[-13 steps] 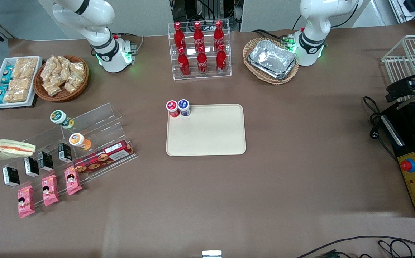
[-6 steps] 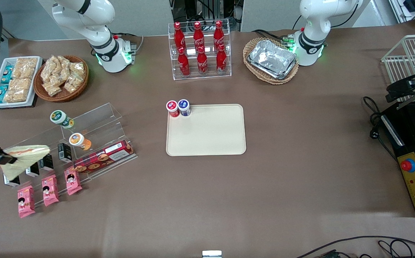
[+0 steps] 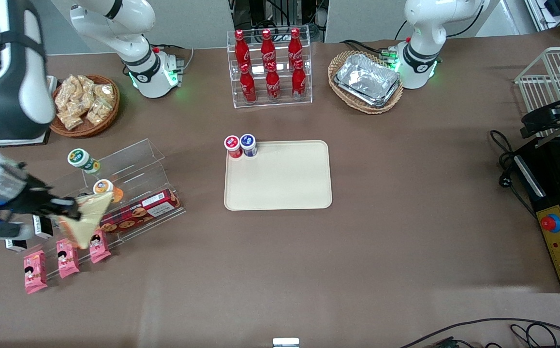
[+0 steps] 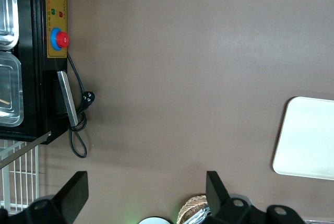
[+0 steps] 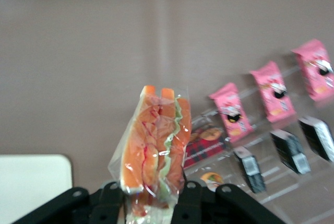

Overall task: Place sandwich on tray
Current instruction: 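Carry the sandwich over the cream tray with the right gripper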

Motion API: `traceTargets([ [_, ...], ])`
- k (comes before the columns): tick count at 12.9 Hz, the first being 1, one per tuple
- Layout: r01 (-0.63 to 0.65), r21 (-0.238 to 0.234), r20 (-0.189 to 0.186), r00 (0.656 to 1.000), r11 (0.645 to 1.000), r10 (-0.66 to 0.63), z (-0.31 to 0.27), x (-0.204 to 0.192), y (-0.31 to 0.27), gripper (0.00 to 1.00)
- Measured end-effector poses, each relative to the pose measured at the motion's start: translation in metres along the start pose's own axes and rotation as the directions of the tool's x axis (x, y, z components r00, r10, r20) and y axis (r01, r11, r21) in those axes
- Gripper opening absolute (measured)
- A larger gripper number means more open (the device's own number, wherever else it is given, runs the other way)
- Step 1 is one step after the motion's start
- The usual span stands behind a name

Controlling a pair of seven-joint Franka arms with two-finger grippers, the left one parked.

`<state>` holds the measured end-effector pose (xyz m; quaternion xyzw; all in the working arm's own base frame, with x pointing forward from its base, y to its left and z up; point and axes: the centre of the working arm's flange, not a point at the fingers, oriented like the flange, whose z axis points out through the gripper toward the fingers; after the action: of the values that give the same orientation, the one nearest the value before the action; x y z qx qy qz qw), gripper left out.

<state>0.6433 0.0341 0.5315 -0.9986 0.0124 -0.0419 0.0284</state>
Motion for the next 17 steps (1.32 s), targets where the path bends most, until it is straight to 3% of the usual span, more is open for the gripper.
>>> traceTargets([
  [3, 0.245, 0.038, 0.010, 0.969, 0.969, -0.246, 0.007, -0.008, -0.066, 0.30],
  [5, 0.392, 0.069, 0.018, 0.919, 0.918, -0.394, 0.017, -0.017, -0.113, 0.30],
  [7, 0.522, 0.068, 0.033, 0.850, 0.850, -0.525, 0.030, -0.027, -0.154, 0.30],
  [11, 0.759, 0.033, 0.050, 0.648, 0.650, -0.760, 0.060, -0.053, -0.239, 0.30],
  [15, 0.917, 0.030, 0.045, 0.397, 0.399, -0.917, 0.096, -0.084, -0.315, 0.30],
  [17, 0.955, 0.012, 0.046, 0.295, 0.296, -0.954, 0.120, -0.097, -0.346, 0.30],
])
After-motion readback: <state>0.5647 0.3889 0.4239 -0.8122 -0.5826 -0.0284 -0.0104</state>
